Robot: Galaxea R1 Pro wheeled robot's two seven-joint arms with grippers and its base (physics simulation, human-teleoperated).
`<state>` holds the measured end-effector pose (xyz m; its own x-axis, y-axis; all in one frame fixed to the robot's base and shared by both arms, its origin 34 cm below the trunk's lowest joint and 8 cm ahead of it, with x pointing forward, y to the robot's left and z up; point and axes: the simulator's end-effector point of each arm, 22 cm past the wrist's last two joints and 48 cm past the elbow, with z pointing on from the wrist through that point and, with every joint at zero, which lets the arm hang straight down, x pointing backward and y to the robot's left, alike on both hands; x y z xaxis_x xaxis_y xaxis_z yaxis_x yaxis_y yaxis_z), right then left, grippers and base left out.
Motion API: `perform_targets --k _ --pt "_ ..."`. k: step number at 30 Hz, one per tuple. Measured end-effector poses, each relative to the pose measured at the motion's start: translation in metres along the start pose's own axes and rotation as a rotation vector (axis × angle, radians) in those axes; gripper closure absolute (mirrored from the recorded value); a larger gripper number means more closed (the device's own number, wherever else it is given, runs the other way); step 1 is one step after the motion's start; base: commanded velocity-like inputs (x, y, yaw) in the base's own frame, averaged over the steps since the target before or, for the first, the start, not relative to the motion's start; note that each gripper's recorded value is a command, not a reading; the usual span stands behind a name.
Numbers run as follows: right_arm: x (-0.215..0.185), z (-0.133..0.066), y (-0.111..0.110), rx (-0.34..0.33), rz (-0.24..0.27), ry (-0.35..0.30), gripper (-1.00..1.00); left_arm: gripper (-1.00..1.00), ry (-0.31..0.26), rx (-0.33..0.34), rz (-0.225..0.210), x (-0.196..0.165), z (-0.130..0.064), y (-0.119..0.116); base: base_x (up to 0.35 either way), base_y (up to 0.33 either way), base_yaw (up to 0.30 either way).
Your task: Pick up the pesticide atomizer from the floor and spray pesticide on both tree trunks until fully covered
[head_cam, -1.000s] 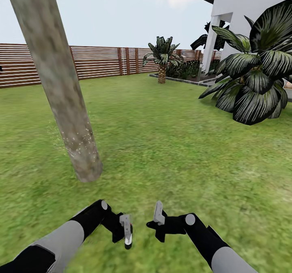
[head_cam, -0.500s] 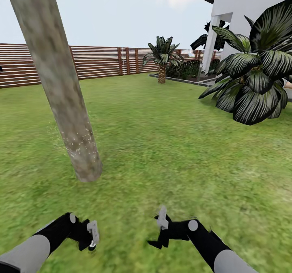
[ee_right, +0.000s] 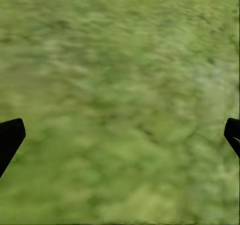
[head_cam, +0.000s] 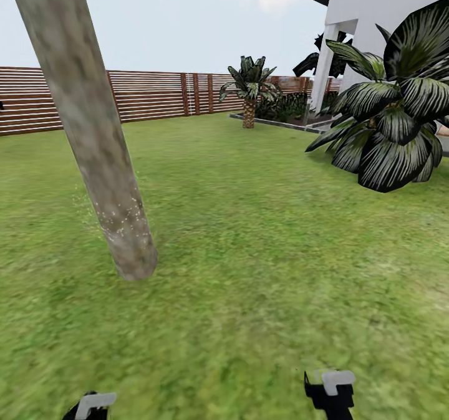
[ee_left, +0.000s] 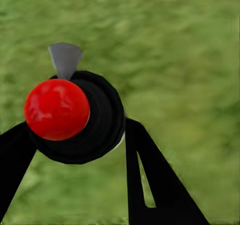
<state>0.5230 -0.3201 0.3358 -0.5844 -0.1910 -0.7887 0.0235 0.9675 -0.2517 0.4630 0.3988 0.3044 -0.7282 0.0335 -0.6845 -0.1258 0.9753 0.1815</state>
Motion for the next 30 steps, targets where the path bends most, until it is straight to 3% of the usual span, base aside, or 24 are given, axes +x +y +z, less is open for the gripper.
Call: perform_targets --k 4,5,6,7,10,14,16,24,30 --pt "0.009 -0.005 -0.007 0.003 -0.010 0.004 -1.00 1.00 0.035 -0.020 -0.018 0.019 -0.006 0.005 0.000 0.000 0.000" --pt "0.008 -0.005 -0.003 0.000 -0.006 0.003 -1.00 1.00 0.037 -0.023 -0.025 0.020 -0.006 0.005 0.000 0.000 0.000" --pt "0.006 -0.007 0.014 -0.019 0.007 0.002 -1.00 1.00 0.031 -0.029 -0.040 0.016 -0.005 0.005 0.000 0.000 0.028" --pt "0.006 -0.008 0.017 -0.017 0.018 0.003 -1.00 1.00 0.007 -0.027 -0.055 0.006 -0.003 0.003 0.000 0.000 0.141" --pt "0.006 -0.008 0.018 -0.014 0.023 0.003 -1.00 1.00 0.034 -0.050 -0.066 0.020 -0.007 0.012 -0.002 0.000 0.264" --pt "0.006 -0.008 0.018 -0.004 0.025 0.004 -1.00 1.00 0.046 -0.090 -0.136 0.026 -0.009 0.022 -0.160 -0.094 0.278" --pt "0.005 -0.009 0.024 -0.010 0.029 0.004 -1.00 1.00 0.048 -0.098 -0.148 0.026 -0.009 0.024 -0.262 -0.186 0.283" --pt "0.004 -0.010 0.031 -0.016 0.036 0.004 -1.00 1.00 0.050 -0.100 -0.158 0.027 -0.009 0.023 -0.248 -0.194 0.285" --pt "0.004 -0.010 0.029 -0.013 0.038 0.004 -1.00 1.00 0.048 -0.098 -0.156 0.027 -0.009 0.021 -0.029 -0.025 0.285"
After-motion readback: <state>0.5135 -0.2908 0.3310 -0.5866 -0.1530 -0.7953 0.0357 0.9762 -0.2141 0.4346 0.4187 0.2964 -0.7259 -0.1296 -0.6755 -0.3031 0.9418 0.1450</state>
